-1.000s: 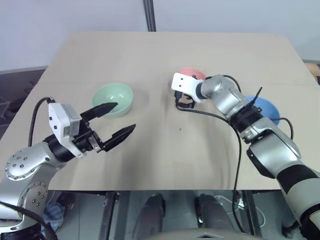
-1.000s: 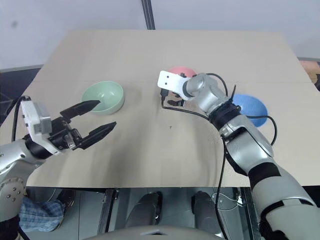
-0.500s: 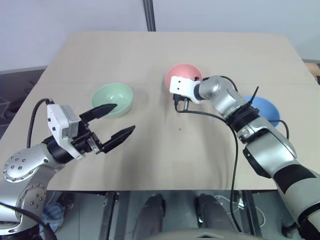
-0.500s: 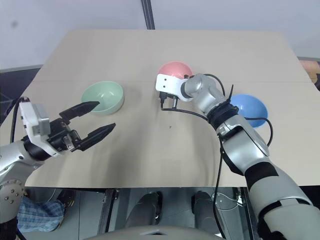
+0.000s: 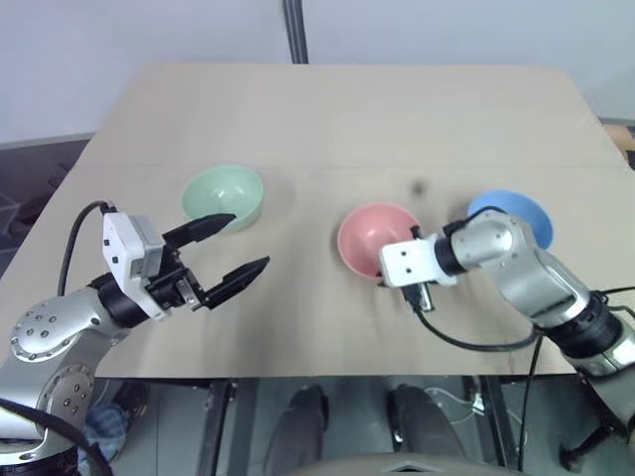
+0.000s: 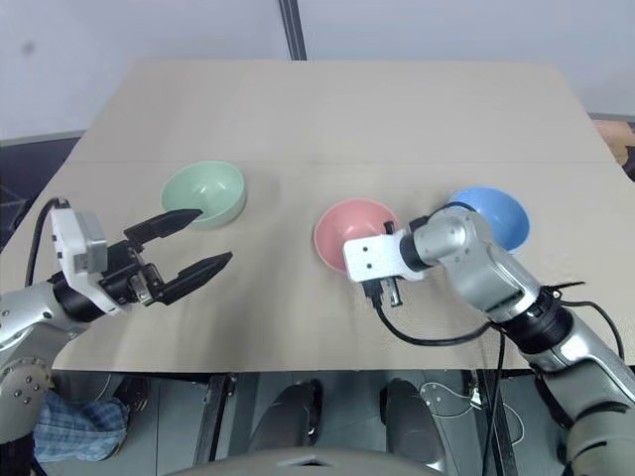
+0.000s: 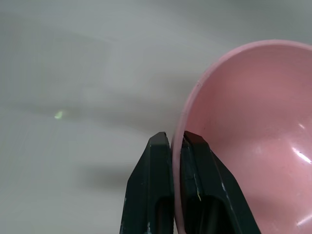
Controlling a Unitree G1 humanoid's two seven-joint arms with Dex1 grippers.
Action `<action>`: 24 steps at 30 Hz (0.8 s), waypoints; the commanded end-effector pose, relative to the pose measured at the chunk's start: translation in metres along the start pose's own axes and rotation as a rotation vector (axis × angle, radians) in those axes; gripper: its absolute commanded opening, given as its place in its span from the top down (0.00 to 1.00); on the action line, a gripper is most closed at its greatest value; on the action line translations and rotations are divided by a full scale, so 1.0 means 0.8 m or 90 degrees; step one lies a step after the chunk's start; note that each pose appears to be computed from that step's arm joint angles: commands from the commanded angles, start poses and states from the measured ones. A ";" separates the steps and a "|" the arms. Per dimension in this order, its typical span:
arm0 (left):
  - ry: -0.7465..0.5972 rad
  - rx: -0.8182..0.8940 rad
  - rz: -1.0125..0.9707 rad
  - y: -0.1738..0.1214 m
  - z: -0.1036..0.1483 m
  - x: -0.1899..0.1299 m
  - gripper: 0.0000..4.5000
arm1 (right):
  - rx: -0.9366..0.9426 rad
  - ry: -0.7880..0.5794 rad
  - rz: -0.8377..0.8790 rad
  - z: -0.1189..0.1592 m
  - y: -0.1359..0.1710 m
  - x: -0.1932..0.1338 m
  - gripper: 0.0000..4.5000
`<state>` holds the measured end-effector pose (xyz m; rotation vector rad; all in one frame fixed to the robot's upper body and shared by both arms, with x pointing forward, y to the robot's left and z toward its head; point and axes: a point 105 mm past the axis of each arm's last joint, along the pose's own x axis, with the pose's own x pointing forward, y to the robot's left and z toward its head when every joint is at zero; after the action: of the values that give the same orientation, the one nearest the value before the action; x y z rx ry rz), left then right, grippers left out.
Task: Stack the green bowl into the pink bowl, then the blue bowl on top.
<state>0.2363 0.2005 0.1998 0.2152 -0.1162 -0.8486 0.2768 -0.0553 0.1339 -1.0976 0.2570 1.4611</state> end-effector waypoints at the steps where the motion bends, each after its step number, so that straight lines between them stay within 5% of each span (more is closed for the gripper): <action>1: -0.007 0.022 -0.008 0.000 0.007 0.002 0.00 | -0.005 -0.020 -0.037 0.016 -0.010 -0.011 0.99; 2: -0.007 0.022 -0.010 0.000 0.007 0.002 0.00 | -0.004 -0.022 -0.040 0.018 -0.011 -0.011 0.99; 5: -0.005 0.023 -0.013 0.001 0.007 0.003 0.00 | -0.002 -0.030 -0.047 0.022 -0.014 -0.010 0.79; 9: -0.004 0.025 -0.015 0.006 0.007 0.003 0.00 | 0.013 -0.032 -0.068 0.025 -0.023 -0.011 0.37; 18: 0.000 0.035 -0.003 0.012 0.006 0.003 0.00 | 0.098 -0.156 -0.056 0.051 -0.006 -0.060 0.37; 24: 0.046 0.067 0.107 0.051 -0.008 0.008 0.00 | 0.225 -0.293 -0.177 0.048 -0.023 -0.123 0.37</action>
<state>0.2678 0.2184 0.1992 0.2984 -0.1021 -0.7085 0.2616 -0.0831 0.2196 -0.4983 0.0938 1.3287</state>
